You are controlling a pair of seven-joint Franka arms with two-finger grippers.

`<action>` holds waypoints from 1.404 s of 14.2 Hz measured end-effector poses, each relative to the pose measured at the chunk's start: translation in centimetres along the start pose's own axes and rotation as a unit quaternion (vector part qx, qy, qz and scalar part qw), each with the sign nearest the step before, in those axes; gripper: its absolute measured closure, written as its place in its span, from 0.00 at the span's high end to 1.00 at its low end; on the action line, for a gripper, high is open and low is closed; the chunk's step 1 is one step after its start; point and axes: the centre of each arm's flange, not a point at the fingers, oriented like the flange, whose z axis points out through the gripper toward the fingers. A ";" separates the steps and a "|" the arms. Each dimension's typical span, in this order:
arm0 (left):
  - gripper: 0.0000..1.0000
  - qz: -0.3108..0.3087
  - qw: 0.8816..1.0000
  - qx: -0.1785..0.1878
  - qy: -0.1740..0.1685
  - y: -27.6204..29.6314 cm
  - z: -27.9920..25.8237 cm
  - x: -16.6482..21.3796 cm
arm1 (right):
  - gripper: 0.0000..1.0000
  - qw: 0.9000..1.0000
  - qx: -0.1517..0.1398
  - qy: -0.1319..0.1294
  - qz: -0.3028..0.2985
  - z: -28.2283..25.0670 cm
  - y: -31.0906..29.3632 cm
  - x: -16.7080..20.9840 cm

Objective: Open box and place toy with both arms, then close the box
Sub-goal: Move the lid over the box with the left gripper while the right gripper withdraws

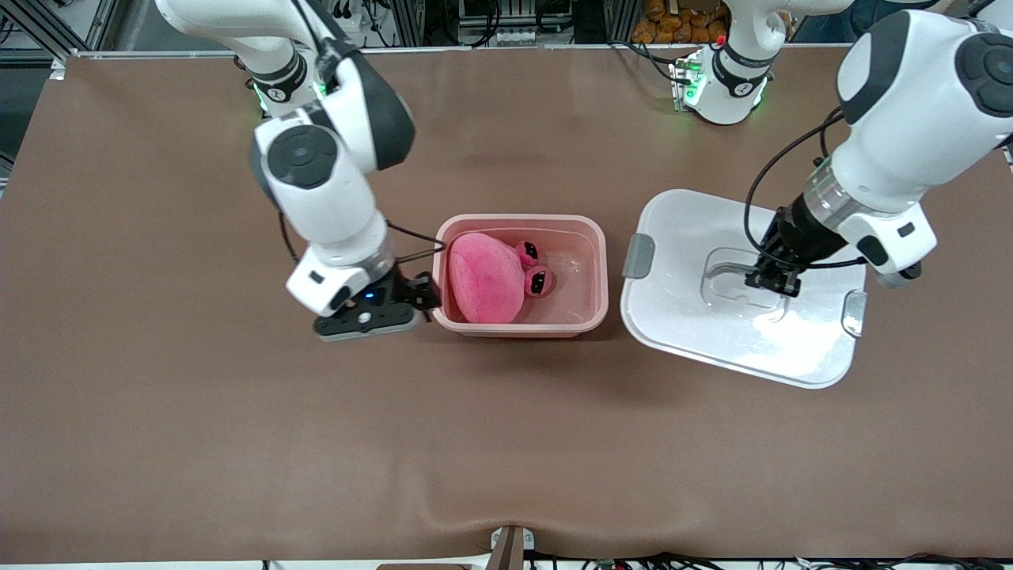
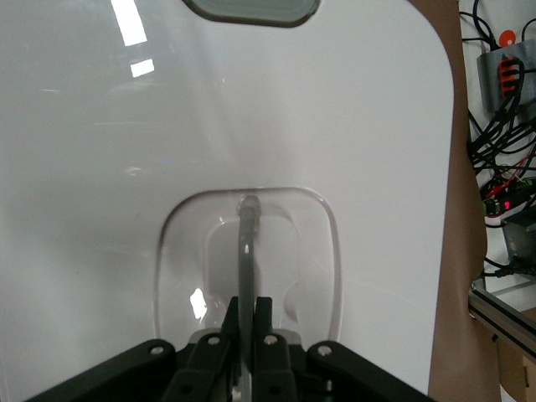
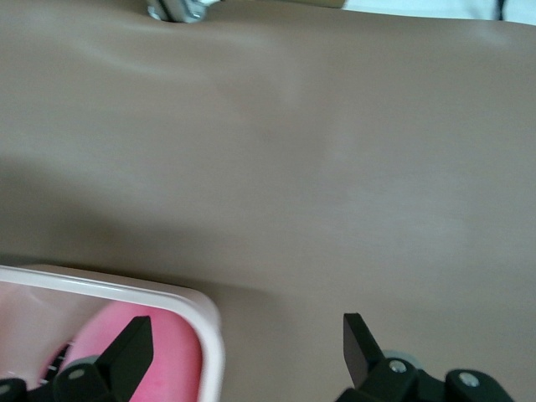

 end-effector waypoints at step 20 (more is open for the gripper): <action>0.07 -0.107 0.993 -0.039 0.013 -0.5 9.4 -19.2 | 1.00 0.995 0.032 -0.097 -0.020 -13.1 30.3 -5.9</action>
